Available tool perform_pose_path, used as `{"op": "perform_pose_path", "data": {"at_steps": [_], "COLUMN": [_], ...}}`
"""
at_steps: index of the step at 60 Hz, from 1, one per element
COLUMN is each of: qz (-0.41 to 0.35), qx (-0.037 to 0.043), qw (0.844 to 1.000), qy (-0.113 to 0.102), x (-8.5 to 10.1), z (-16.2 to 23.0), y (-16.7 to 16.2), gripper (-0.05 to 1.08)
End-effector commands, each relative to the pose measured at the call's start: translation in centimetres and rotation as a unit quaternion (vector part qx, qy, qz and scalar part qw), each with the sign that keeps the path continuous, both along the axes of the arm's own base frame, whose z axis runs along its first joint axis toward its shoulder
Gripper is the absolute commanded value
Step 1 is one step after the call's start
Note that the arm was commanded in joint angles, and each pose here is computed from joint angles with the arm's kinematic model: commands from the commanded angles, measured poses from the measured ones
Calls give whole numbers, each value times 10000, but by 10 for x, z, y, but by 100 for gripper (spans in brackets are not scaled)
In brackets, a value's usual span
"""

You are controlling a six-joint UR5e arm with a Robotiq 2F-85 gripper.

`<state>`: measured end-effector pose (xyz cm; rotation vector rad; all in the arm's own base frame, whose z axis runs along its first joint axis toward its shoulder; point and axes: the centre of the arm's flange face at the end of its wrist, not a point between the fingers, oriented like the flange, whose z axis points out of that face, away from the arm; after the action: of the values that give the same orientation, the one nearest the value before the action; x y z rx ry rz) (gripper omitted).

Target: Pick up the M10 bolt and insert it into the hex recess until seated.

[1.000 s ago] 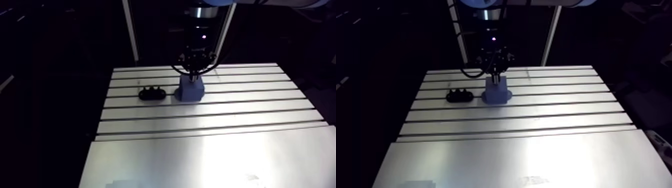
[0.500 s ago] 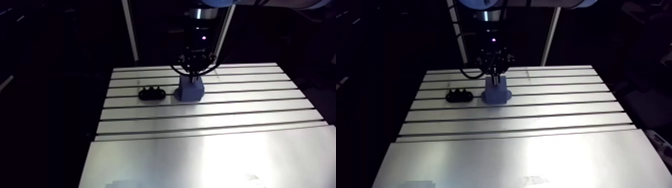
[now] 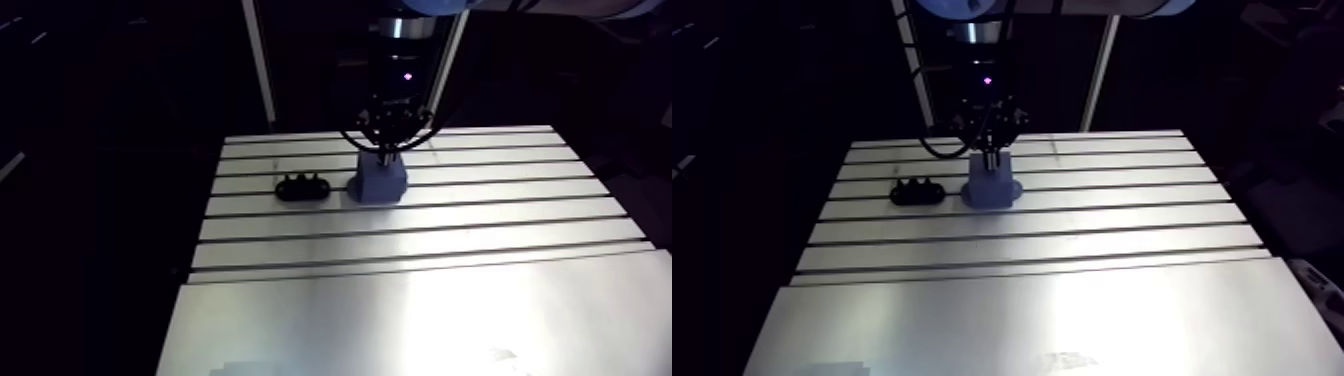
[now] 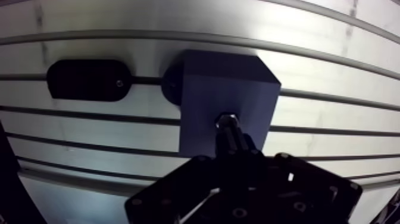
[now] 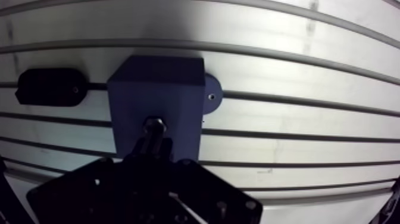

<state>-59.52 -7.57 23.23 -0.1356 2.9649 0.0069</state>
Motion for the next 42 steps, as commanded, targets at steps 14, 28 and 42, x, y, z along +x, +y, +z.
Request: {"op": "perform_pose_path", "data": {"at_steps": [14,28,42], "qz": [-12,-4,-4], "qx": [0,-1,-4], "qw": [10000,10000,10000], "qy": [9,-7,-37], "x": [0,0,-1], "z": [1,-1,-4], "y": [1,0,1], "gripper": [108,108,108]}}
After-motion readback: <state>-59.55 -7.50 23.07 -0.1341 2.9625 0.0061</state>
